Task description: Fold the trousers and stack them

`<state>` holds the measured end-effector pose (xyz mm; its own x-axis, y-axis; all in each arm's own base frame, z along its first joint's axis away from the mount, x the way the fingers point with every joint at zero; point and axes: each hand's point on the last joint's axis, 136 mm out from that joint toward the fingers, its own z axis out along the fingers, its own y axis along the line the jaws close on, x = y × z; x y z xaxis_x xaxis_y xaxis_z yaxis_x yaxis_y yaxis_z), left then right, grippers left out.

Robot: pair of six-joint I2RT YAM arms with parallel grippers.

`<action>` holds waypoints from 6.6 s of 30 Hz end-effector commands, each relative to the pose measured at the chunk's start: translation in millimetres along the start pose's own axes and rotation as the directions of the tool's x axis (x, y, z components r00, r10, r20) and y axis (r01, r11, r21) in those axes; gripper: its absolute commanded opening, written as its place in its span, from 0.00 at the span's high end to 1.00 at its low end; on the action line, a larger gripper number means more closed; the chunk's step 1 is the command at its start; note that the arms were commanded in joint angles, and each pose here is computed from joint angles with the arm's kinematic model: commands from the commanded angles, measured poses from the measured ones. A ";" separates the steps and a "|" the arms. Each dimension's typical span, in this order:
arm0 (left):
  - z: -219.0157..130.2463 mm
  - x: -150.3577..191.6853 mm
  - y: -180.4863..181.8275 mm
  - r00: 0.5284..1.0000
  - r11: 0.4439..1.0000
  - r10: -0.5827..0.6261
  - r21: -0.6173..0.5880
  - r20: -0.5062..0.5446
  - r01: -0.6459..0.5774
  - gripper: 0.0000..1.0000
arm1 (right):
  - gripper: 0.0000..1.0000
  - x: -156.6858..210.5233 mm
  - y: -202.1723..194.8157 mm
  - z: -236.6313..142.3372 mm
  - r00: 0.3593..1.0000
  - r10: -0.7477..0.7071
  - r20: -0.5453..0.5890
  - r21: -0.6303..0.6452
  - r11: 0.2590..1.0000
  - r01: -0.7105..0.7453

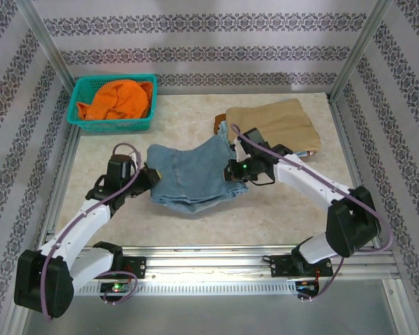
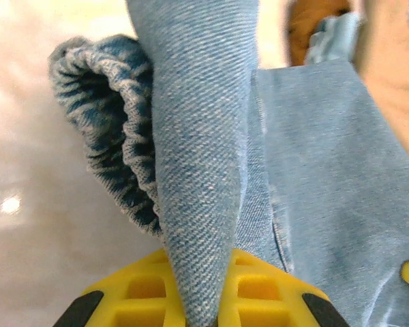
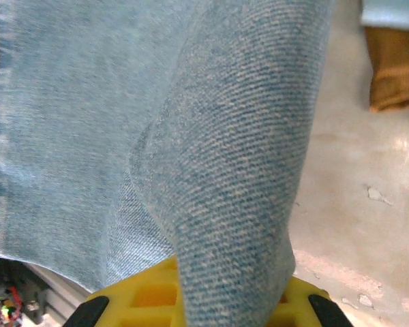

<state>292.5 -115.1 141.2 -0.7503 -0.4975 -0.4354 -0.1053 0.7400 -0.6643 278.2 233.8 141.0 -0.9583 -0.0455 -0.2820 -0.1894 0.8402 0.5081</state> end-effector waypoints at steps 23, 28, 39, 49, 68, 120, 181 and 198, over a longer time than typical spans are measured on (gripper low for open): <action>87.8 -112.5 -239.4 0.940 0.912 0.311 0.235 0.141 -0.337 1.00 | 1.00 -181.8 -145.5 -220.4 0.785 0.151 0.601 0.207 0.919 -0.335; 129.8 -101.1 -267.6 0.943 0.906 0.323 0.264 0.076 -0.332 1.00 | 1.00 -191.2 -174.3 -213.1 0.782 0.228 0.580 0.162 0.909 -0.384; 151.4 11.8 -179.0 0.976 0.953 0.180 0.268 -0.124 -0.141 0.79 | 1.00 -143.8 -209.4 -168.2 0.796 0.316 0.516 0.175 0.871 -0.459; 163.8 79.3 -159.2 0.962 0.934 0.081 0.357 -0.260 0.018 0.20 | 1.00 -136.8 -218.6 -160.6 0.806 0.330 0.492 0.194 0.860 -0.472; 228.1 95.3 -134.8 0.970 0.950 0.187 0.282 -0.157 -0.138 0.57 | 1.00 -136.4 -216.6 -154.6 0.804 0.345 0.484 0.163 0.867 -0.471; 60.0 -189.5 -270.5 0.877 0.882 0.314 0.231 0.362 -0.411 1.00 | 1.00 -324.3 -91.4 -223.0 0.736 0.078 0.673 0.122 0.969 -0.214; 232.1 -36.1 -191.8 0.944 0.892 0.328 0.342 -0.037 -0.297 0.97 | 0.57 -180.4 -332.9 -195.3 0.631 0.509 0.586 0.162 0.690 -0.706; 163.6 -22.9 -181.3 0.930 0.879 0.366 0.342 -0.040 -0.332 0.21 | 0.58 -149.1 -317.6 -199.2 0.614 0.512 0.601 0.183 0.659 -0.729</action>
<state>441.9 -323.6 111.8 -0.8354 -0.1718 -0.5221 0.2907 0.6681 -0.6850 448.7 -137.4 140.6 -0.5961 0.7385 -0.3151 0.6298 0.6734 0.3871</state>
